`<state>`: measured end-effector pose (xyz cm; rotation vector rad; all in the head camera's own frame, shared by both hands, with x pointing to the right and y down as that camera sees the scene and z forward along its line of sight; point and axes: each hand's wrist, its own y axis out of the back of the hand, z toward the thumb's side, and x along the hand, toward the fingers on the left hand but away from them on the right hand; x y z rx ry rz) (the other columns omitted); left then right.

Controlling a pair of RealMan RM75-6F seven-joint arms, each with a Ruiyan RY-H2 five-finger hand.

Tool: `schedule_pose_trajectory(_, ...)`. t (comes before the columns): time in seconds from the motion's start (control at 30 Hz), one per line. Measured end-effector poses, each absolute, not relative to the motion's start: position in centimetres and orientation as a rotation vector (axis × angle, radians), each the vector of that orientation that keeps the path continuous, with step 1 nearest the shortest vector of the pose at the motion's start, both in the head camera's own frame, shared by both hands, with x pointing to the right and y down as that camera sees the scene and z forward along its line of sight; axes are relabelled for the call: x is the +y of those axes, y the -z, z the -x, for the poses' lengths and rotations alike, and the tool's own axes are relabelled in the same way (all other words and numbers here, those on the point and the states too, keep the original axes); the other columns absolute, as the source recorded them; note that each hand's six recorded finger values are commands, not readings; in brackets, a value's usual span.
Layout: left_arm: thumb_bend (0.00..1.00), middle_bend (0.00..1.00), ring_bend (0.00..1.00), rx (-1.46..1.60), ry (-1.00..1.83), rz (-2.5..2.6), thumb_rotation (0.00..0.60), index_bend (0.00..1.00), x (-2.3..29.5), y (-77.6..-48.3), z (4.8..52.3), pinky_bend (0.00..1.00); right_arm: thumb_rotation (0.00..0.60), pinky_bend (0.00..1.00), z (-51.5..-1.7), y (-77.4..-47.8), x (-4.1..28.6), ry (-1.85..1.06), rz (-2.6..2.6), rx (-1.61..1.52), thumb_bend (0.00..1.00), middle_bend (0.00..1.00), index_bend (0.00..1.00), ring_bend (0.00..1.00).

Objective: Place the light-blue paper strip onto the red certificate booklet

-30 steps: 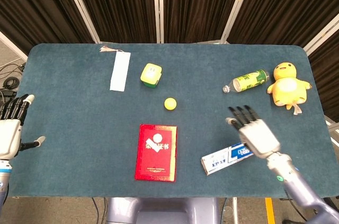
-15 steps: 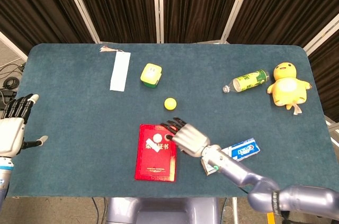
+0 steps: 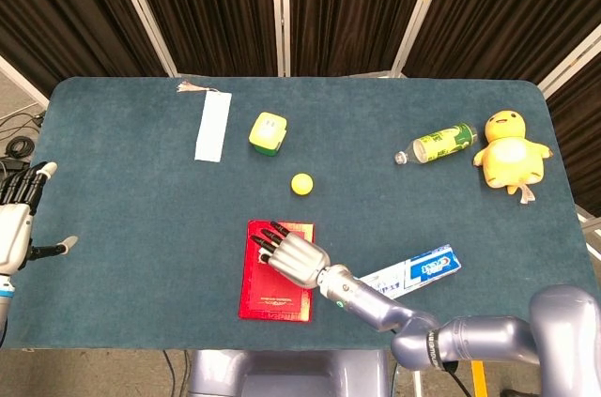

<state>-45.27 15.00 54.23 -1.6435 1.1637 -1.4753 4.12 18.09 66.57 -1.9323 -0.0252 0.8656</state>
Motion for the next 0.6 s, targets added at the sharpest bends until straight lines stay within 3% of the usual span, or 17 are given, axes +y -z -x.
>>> schedule_pose_trajectory(0.6,0.00,0.00,0.00,1.166,1.472,1.666,0.600,0.00,14.9,-54.3,45.3,0.00,0.600,0.00,-4.3,-68.1,19.1,-0.898,1.905,0.031,0.95,0.00,0.37,0.00)
